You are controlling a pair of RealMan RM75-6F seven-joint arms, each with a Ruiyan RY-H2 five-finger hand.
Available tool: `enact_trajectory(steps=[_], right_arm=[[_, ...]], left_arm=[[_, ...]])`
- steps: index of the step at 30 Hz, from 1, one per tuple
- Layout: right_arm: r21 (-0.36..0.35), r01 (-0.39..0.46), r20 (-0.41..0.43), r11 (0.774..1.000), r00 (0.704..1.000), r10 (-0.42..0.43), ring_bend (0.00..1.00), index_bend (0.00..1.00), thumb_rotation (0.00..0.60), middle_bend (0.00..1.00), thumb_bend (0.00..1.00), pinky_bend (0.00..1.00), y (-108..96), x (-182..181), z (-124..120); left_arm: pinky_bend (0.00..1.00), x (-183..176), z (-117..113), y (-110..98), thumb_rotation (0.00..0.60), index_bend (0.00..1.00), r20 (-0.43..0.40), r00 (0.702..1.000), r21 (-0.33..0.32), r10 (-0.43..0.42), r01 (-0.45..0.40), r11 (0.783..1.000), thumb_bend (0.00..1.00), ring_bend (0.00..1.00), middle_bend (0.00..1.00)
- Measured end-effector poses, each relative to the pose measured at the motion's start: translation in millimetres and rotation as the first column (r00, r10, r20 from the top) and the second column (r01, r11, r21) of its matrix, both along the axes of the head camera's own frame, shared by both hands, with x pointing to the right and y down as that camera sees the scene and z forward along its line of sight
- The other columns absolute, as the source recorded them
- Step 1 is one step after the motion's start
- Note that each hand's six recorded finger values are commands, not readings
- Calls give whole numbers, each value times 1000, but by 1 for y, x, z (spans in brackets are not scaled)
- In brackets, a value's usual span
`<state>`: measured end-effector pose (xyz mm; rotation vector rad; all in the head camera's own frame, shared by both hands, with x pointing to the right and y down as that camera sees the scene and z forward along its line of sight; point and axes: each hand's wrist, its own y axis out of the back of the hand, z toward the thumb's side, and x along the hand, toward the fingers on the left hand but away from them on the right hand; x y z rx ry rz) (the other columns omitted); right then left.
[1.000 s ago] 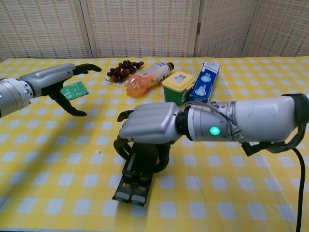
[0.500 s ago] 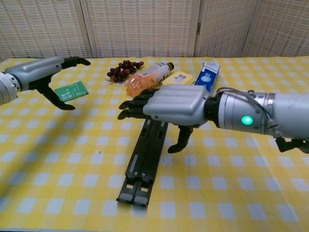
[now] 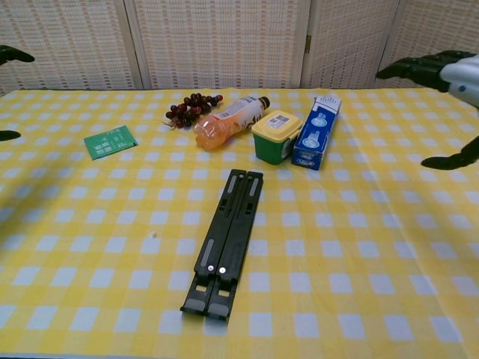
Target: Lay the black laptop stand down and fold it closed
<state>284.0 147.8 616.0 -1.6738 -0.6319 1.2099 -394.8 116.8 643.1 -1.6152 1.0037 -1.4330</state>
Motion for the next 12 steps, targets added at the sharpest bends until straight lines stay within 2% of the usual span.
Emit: enact_trajectory(steps=[4,8,12], right_arm=[[-11,-150,-24,989,988,150,2,0,600,1,235,0,13,47,-15],[-10,-282,-18,959,959,282,0,0,600,0,235,0,33,86,-31],[-12,-369,0,929,929,369,0,0,600,0,236,0,50,112,-43]], left_arm=[[0,-30,-17,23,600,92,35,999,31,-37,36,999,246,0,8],[0,-49,-34,46,600,92,60,996,53,-63,60,997,246,0,8],[0,-61,-50,74,600,93,67,993,56,-101,97,994,246,0,8]])
